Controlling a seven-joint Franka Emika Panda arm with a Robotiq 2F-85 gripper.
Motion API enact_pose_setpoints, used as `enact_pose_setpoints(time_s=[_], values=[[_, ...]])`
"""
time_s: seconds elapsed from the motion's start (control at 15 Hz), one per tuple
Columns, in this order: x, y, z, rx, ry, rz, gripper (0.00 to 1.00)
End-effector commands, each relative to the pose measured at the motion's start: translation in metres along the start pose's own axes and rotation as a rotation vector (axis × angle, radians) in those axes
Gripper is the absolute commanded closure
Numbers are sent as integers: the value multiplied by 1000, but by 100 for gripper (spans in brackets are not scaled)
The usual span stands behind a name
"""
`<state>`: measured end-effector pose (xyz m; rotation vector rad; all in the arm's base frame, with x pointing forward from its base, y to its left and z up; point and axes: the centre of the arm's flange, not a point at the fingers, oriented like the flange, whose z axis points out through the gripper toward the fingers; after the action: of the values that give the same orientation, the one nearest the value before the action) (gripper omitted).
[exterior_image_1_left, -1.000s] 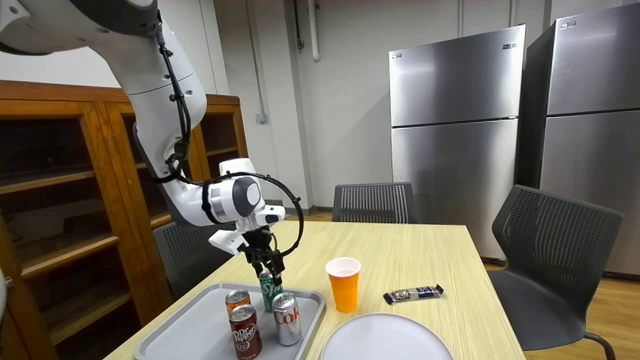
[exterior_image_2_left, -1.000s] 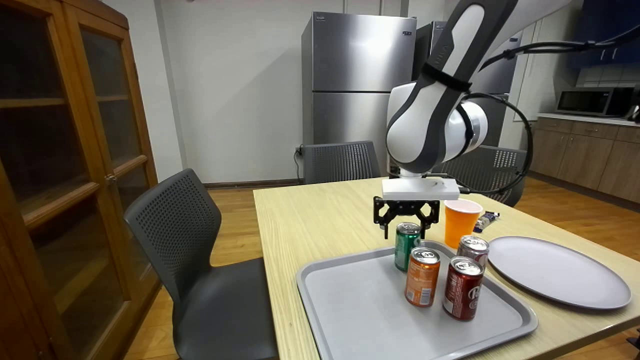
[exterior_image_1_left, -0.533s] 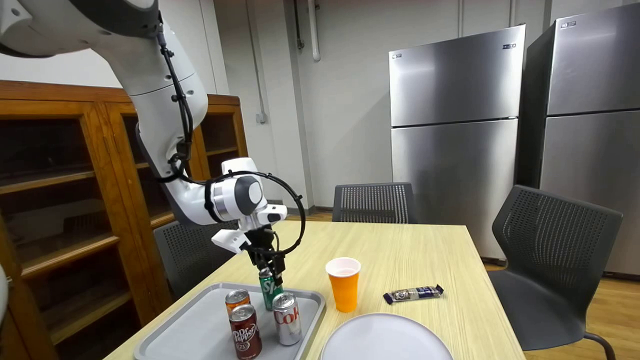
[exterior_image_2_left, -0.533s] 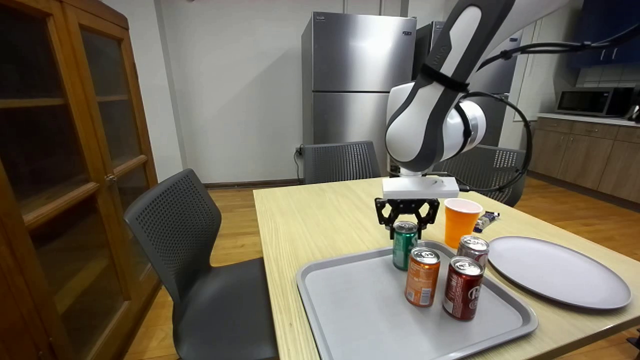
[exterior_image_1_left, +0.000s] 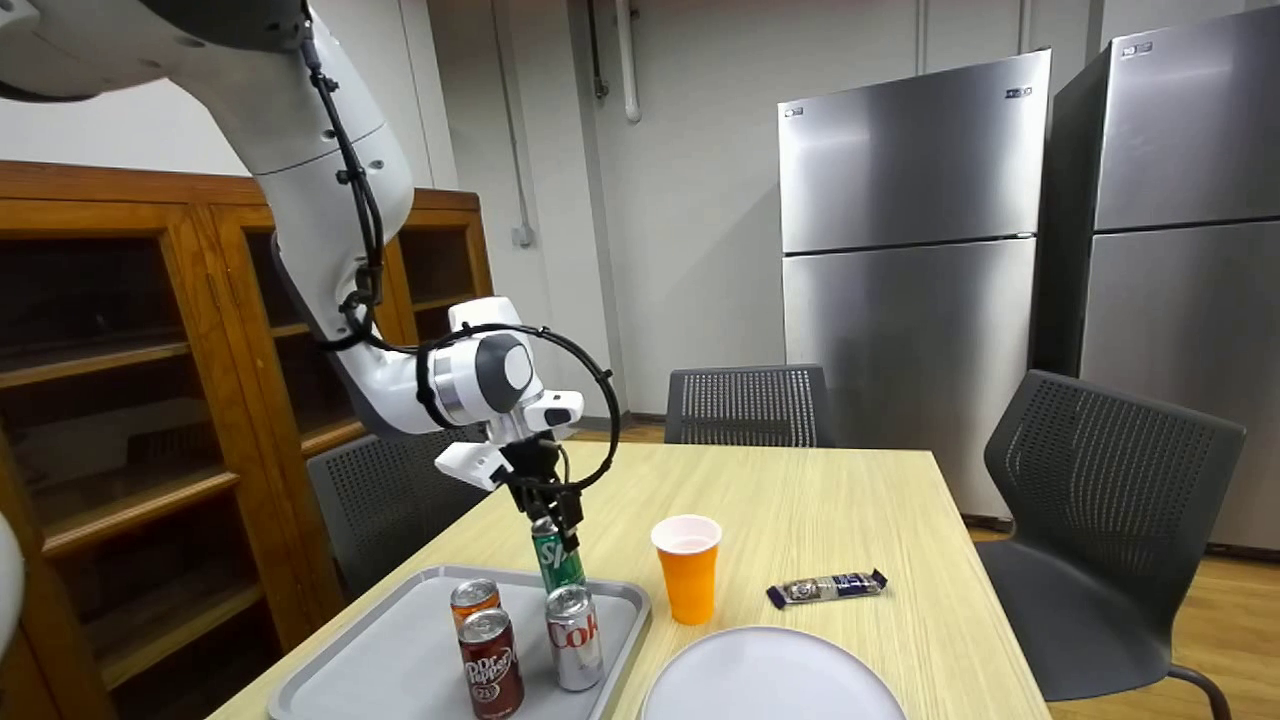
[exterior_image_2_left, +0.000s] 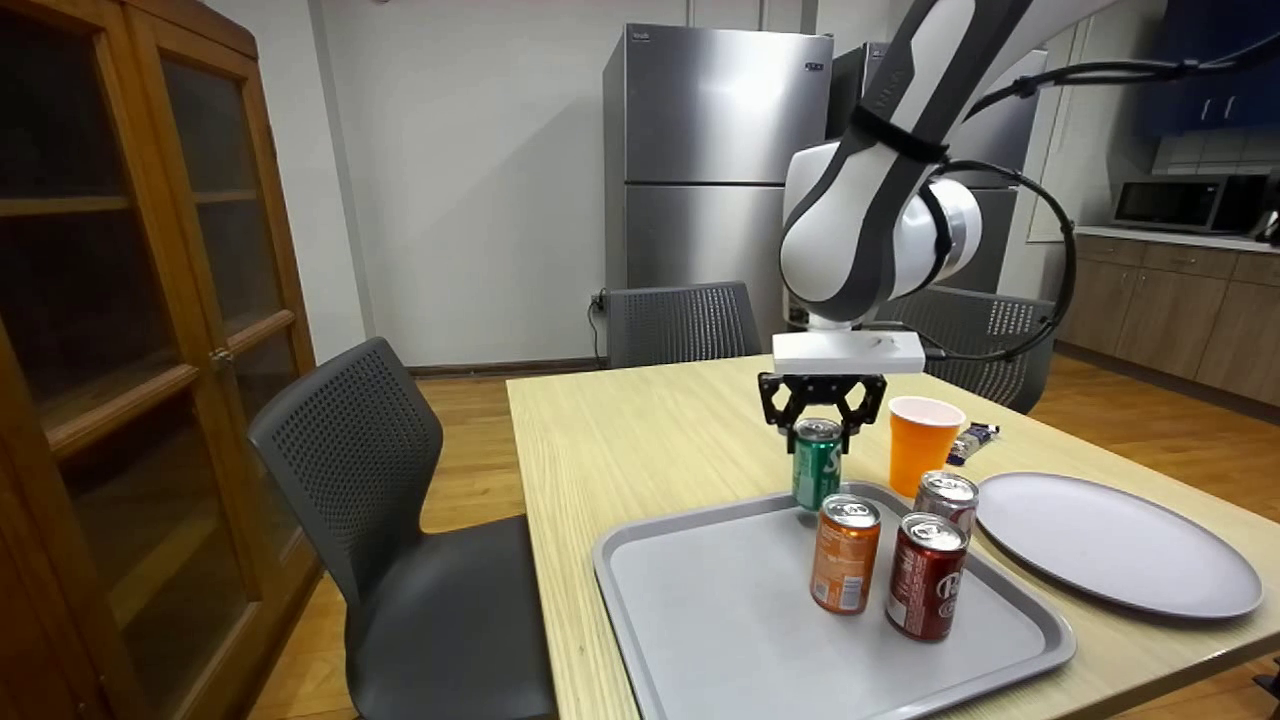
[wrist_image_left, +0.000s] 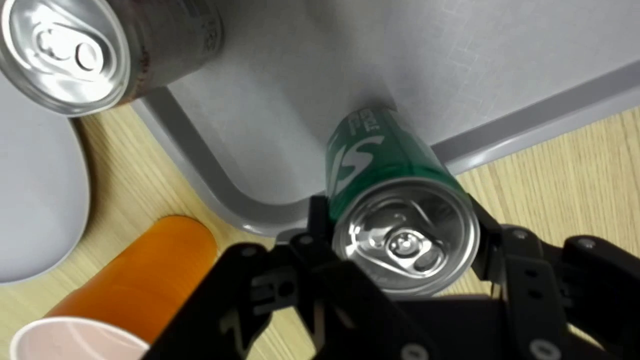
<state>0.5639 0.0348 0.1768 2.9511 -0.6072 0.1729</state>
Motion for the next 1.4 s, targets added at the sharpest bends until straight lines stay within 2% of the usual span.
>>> enact_pose_setpoints(time_s=[0.0,0.67,1.33], values=[[4,19,-32,5,18,5,62],[11,92,-50,15,20,45,62],[20,165,-49,-4,5,97,62]])
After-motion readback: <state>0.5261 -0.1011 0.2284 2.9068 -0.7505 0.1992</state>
